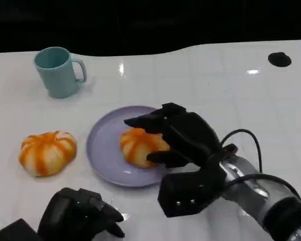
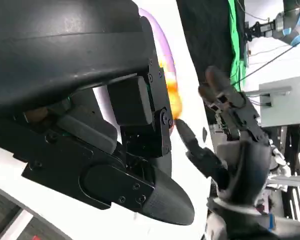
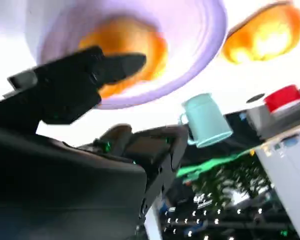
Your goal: Grasp the bread from the table and place it into the plate.
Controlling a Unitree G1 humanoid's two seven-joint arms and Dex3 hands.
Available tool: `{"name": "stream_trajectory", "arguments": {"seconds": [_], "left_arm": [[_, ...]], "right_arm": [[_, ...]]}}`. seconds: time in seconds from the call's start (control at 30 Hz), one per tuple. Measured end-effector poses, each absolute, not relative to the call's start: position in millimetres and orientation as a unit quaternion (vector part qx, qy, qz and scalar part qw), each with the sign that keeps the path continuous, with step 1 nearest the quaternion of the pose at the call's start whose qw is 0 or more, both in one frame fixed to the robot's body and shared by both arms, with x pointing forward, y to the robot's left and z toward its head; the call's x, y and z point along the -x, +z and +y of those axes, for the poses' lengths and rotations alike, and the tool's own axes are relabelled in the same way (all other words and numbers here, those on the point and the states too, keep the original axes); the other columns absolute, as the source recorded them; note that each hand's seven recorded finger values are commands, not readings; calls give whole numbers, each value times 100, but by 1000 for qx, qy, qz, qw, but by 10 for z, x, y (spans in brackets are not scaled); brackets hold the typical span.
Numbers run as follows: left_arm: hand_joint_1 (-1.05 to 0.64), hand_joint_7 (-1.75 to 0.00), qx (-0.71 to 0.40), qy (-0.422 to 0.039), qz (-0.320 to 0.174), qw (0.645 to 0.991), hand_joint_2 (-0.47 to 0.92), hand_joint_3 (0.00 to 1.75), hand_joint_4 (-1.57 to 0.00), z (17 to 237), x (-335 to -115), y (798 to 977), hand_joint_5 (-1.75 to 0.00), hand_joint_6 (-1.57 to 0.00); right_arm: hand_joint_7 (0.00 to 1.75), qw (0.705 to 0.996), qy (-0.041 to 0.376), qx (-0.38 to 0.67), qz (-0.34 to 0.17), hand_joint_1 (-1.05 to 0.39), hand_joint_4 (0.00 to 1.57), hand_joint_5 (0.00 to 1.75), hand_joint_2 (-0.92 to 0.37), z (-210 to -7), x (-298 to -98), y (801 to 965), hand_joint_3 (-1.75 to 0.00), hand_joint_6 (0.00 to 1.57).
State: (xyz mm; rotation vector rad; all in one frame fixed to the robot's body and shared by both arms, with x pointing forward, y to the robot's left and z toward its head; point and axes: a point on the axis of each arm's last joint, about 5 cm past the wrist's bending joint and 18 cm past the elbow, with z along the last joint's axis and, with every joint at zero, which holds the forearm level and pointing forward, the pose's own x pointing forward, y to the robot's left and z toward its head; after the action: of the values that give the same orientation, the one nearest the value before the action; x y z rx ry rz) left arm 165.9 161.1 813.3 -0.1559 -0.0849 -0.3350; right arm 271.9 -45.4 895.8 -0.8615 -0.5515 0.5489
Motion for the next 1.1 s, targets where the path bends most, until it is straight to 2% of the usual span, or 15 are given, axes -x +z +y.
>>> {"name": "stream_trajectory", "arguments": {"seconds": [0.17,0.43,0.6,0.8,1.1], "left_arm": [[-105,-23,78,-167,-43,982,89,0,-145,1608,-1674,8135,-63,-157],[-105,-22,78,-169,-44,982,89,0,-145,1603,-1699,8141,-63,-157],[-105,-22,78,-169,-45,982,90,0,-146,1601,-1705,8143,-63,-157],[-105,-22,79,-166,-46,982,90,0,-145,1582,-1709,8146,-63,-157],[-105,-21,80,-167,-46,982,90,0,-144,1564,-1709,8149,-63,-157]], "right_arm": [[0,853,266,381,-236,-38,0,51,-92,-614,-2638,8935,-8,31],[1,860,279,357,-237,-41,5,54,-92,-790,-2539,9023,-10,32],[11,876,267,311,-253,-34,30,66,-92,-928,-2436,9047,-12,51],[18,907,232,234,-263,-24,50,82,-92,-1272,-2255,9030,-17,70],[22,949,211,115,-205,-14,67,84,-92,-1697,-1870,8894,-23,88]]}}
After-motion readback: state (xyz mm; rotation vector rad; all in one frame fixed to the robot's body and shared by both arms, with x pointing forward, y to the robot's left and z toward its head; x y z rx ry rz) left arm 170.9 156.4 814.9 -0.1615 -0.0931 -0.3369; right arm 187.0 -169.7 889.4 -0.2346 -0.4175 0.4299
